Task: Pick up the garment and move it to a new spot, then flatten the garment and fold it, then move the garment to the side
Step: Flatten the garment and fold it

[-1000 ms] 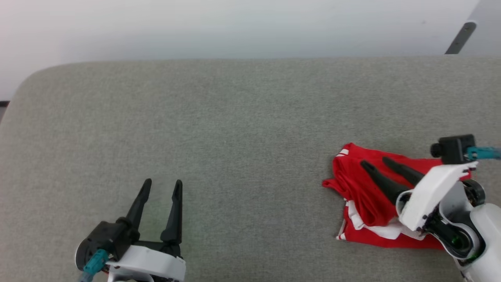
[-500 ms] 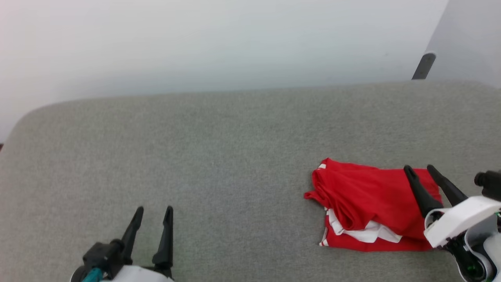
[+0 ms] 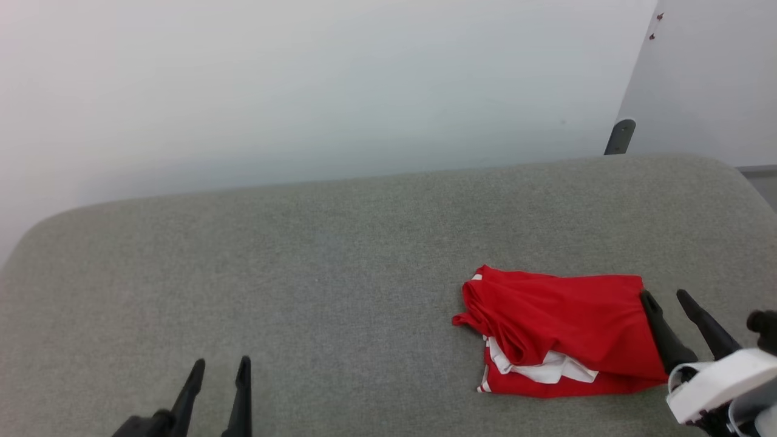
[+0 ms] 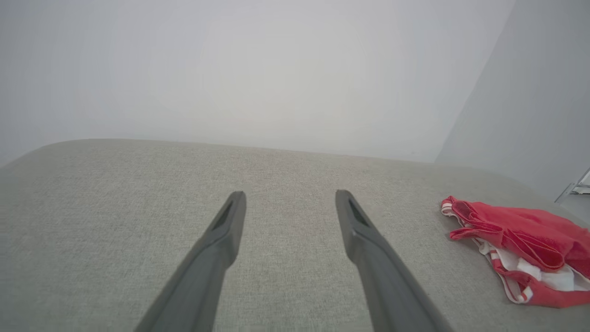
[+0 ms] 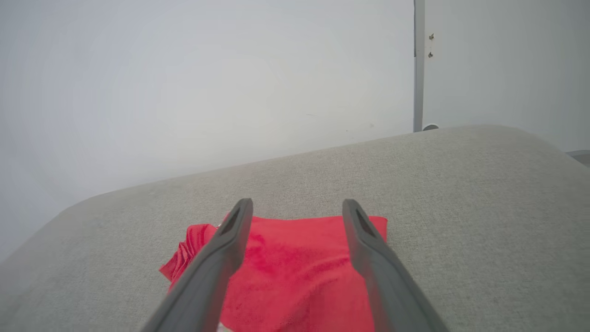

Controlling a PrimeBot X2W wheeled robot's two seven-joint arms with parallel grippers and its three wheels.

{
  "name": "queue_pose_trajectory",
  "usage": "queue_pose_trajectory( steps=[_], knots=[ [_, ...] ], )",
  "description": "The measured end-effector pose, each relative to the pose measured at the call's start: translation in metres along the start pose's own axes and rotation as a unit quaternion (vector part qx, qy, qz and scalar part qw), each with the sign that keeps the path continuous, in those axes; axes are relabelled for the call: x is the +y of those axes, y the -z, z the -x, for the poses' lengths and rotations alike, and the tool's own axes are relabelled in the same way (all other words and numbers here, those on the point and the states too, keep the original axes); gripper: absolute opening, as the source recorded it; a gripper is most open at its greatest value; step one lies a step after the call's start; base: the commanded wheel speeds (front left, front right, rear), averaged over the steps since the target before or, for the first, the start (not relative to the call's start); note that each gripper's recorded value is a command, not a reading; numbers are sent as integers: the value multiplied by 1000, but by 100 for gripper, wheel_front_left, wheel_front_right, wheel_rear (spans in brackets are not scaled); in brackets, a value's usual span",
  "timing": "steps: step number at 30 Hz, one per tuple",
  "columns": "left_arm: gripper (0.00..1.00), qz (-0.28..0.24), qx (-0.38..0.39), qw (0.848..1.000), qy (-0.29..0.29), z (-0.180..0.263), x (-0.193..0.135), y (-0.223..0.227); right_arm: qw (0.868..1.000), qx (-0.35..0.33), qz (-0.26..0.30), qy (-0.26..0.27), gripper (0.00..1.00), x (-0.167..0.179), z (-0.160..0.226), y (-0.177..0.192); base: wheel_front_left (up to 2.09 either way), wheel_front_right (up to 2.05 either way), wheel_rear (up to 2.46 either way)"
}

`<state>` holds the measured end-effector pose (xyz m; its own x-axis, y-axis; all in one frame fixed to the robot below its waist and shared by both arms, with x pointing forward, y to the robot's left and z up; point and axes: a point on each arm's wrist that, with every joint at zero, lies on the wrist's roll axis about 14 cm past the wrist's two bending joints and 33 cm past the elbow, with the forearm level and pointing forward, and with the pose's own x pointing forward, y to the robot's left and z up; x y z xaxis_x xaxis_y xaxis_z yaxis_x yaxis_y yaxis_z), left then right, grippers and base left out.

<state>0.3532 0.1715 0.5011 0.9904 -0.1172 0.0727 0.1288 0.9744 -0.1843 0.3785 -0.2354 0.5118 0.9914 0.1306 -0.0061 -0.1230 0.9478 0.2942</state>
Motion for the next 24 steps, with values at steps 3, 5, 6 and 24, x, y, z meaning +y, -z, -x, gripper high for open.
queue_pose_trajectory(
  steps=[3,5,6,24],
  knots=[
    [100,-1,-1,1000,-5,7,3,-1,1000,-7,4,5,100,-4,9,-2,0,0,0],
    [100,-3,-1,1000,-8,11,6,-1,1000,-13,9,13,100,-10,14,-5,0,0,0],
    [100,-4,-1,1000,-9,13,6,-2,1000,-16,13,15,100,-12,16,-7,0,0,0],
    [100,-19,-4,999,-47,48,24,-7,995,-70,59,34,100,-13,52,-27,0,0,0]
  ],
)
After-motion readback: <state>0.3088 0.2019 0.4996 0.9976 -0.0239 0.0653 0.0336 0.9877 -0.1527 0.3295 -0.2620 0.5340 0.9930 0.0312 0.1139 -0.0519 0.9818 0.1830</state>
